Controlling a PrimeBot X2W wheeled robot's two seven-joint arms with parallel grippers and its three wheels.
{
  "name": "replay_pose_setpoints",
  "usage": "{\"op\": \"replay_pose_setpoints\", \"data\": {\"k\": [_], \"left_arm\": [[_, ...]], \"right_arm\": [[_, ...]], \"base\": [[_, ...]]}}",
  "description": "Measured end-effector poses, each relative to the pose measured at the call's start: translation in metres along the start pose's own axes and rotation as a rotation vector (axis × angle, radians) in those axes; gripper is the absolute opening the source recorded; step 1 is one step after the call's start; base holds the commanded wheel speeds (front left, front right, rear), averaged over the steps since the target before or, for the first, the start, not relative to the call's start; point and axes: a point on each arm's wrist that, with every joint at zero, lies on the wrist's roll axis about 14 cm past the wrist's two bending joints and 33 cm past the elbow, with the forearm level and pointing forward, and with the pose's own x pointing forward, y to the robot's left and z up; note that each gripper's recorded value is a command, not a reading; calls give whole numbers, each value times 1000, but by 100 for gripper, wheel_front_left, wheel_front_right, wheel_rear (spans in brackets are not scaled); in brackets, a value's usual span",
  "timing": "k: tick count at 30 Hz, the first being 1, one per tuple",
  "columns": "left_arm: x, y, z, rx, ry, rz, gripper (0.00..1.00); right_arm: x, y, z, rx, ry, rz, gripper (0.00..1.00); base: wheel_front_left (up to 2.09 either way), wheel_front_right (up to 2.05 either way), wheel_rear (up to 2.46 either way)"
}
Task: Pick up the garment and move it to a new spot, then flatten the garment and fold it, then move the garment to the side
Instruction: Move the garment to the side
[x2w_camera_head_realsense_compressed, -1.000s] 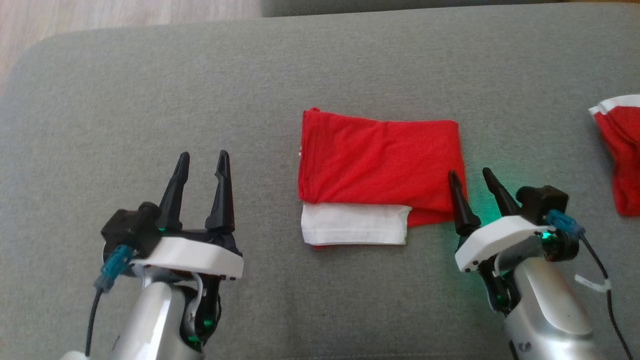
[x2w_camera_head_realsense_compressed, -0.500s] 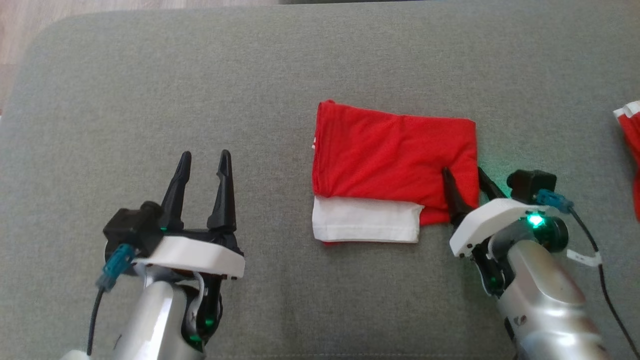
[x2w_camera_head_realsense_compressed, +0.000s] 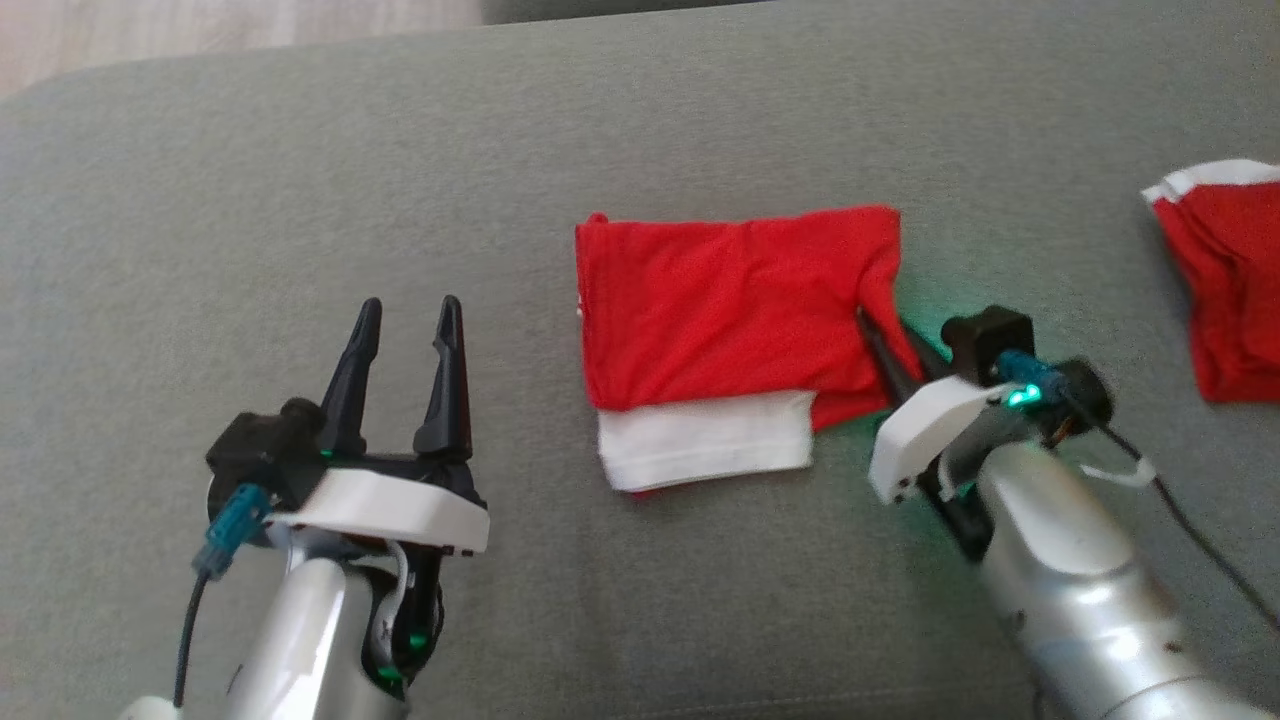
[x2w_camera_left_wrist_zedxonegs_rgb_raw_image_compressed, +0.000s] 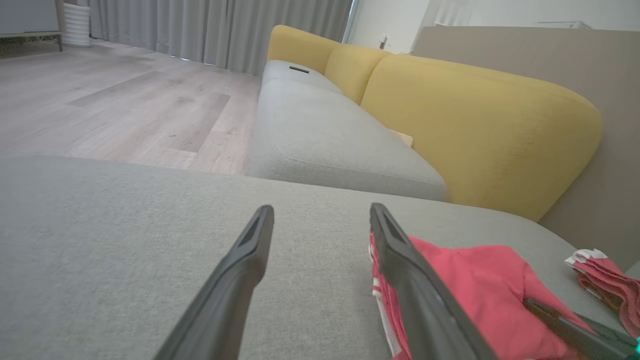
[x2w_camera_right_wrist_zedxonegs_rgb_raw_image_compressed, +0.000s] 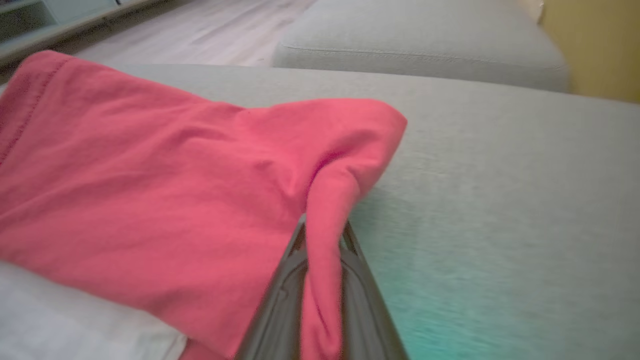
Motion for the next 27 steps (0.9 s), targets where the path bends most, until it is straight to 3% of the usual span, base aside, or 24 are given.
{"op": "replay_pose_setpoints", "data": {"k": [6, 12, 14, 19, 27], "left_arm": [[8, -31, -2, -13, -1, -95, 100], [18, -65, -2, -30, -7, -196, 100], [22, -75, -4, -39, -4, -225, 100], [26, -79, -15, -50, 21, -235, 100], [33, -72, -26, -52, 42, -221, 100]], "right_arm": [[-21, -64, 32, -240, -63, -96, 0], [-59, -125, 37, -388, -5, -192, 0], [-85, -167, 41, -435, 35, -271, 0], [-119, -222, 43, -467, 111, -386, 0], [-144, -274, 45, -429, 164, -531, 0]], "base": [[0, 0, 0], [0, 0, 0], [0, 0, 0], [0, 0, 0], [0, 0, 0]]}}
